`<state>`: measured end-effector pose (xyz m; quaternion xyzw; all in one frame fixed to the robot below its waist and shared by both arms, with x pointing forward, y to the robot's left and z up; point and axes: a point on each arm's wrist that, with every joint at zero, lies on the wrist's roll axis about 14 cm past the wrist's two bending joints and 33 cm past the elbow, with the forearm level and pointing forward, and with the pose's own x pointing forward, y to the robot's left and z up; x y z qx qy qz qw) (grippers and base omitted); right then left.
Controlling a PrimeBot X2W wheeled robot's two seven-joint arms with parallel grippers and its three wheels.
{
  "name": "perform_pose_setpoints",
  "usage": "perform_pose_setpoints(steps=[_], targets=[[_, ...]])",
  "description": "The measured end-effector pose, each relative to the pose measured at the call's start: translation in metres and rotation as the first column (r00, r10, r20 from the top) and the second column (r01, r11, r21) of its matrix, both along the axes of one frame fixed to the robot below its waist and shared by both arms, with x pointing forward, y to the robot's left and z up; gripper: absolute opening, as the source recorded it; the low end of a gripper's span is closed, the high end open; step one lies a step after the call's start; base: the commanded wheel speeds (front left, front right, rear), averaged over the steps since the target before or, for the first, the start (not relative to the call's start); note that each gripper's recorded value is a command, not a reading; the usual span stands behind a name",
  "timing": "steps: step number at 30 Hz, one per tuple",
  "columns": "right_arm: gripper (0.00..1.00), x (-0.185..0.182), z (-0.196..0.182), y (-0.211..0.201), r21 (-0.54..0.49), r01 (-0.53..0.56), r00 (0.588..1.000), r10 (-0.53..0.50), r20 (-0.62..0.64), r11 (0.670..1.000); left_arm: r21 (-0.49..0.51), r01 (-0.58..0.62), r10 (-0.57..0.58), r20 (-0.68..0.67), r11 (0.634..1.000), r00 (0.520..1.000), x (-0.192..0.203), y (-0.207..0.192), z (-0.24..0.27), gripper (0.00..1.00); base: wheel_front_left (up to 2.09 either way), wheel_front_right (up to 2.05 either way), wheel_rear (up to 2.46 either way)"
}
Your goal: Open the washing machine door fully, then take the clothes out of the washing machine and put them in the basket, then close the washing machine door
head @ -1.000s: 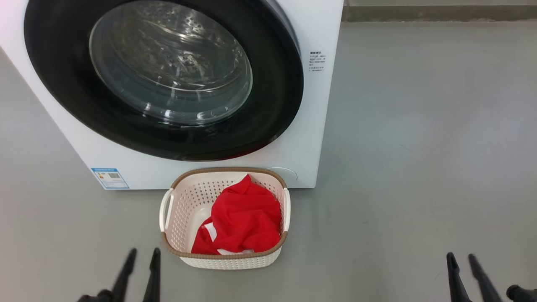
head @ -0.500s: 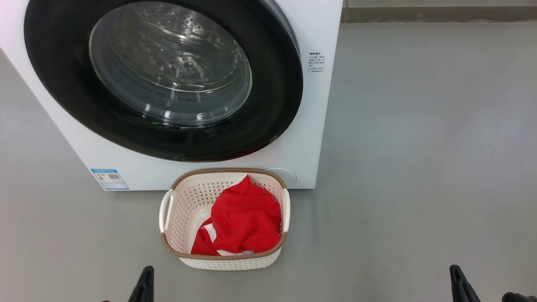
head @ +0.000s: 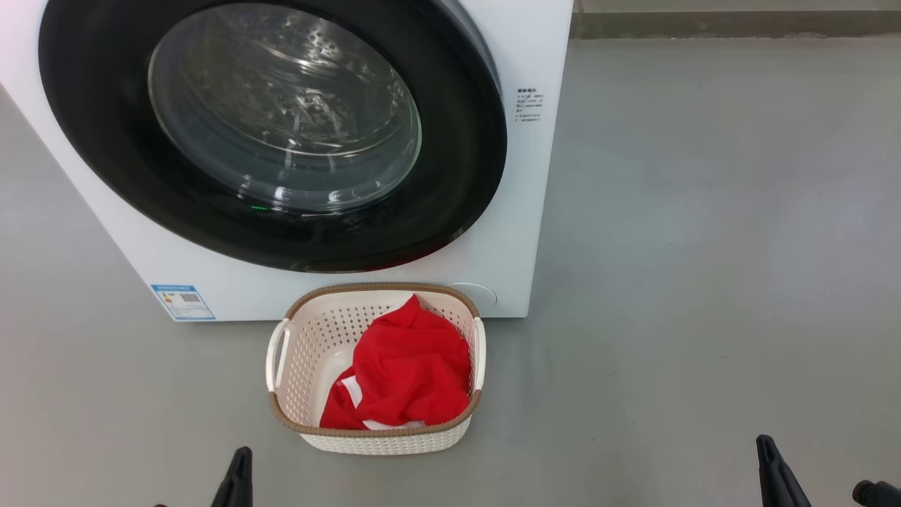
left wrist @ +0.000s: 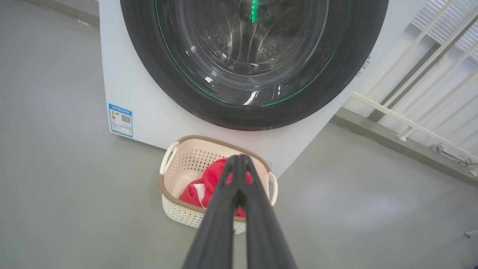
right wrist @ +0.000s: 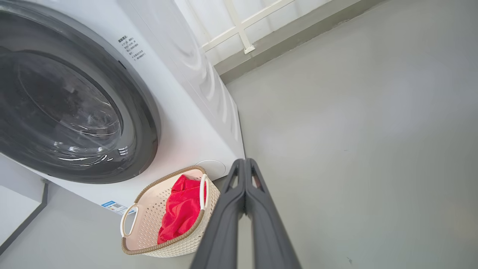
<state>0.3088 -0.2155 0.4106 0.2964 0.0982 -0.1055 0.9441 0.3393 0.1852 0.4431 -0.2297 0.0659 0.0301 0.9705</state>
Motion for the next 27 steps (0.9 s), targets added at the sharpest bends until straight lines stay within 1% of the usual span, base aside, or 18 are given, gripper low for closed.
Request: perform_pose_setpoints(steps=[10,13,27], targets=[[0.00,0.003,0.001,0.000,0.090,0.024,1.000,-0.024,0.004,0.996,-0.107,-0.025,0.025,-0.008,0.994,1.000,0.003,0.002,0.001,0.00,0.00,0.00,0.00],[0.00,0.009,0.006,-0.001,0.120,0.033,0.999,-0.036,0.023,0.992,-0.134,-0.032,0.030,-0.013,0.990,0.999,0.003,0.002,0.000,0.00,0.00,0.00,0.00],[0.00,0.015,0.010,0.000,0.241,0.054,0.997,-0.064,0.033,0.969,-0.275,-0.058,0.055,-0.022,0.960,0.998,0.008,0.003,0.003,0.00,0.00,0.00,0.00]])
